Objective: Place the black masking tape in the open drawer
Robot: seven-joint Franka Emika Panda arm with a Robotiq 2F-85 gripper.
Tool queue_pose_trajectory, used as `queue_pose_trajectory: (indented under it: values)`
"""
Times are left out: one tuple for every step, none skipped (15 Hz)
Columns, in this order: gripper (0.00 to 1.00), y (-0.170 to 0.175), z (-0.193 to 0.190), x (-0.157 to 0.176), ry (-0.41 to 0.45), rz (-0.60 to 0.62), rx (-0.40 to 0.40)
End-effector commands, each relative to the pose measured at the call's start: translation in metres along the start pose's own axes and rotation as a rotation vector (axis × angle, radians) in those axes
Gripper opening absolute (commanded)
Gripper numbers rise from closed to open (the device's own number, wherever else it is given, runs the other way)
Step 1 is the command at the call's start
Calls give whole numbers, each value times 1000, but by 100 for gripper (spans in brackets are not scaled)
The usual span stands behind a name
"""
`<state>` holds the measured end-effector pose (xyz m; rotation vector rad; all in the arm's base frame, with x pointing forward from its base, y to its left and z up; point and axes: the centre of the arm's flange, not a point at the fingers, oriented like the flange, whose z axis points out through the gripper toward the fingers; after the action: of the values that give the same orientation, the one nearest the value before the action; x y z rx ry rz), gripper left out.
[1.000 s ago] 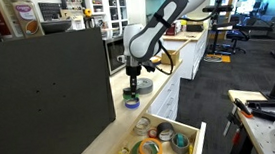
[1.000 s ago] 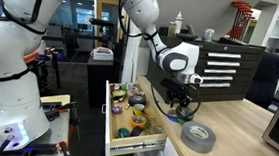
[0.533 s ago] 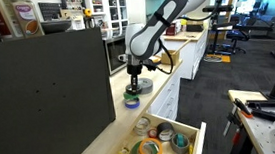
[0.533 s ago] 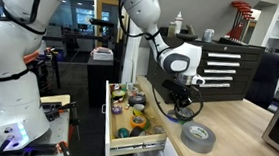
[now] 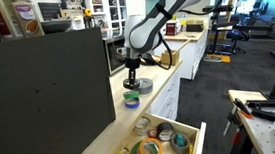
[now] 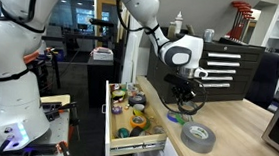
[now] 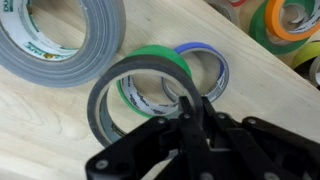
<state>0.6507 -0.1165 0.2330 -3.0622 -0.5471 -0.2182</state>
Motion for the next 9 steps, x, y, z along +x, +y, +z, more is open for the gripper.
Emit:
queue_pose_trajectory:
  values:
    - [3,-15,-41,-8,-8,38,-17]
    - [3,-20,-47,-10,-14,51,-20]
    - [3,-25,-53,-13,-17,80,-35]
    - [3,-31,-59,-17,-21,102,-33]
    - [3,-39,-63,-23,-20,125,-34]
    - [3,-46,-67,-28,-17,152,-52]
    - [3,-54,-69,-34,-20,173,-56]
    - [3,-64,-70,-41,-28,193,-62]
    - [3,-72,-71,-47,-34,211,-74]
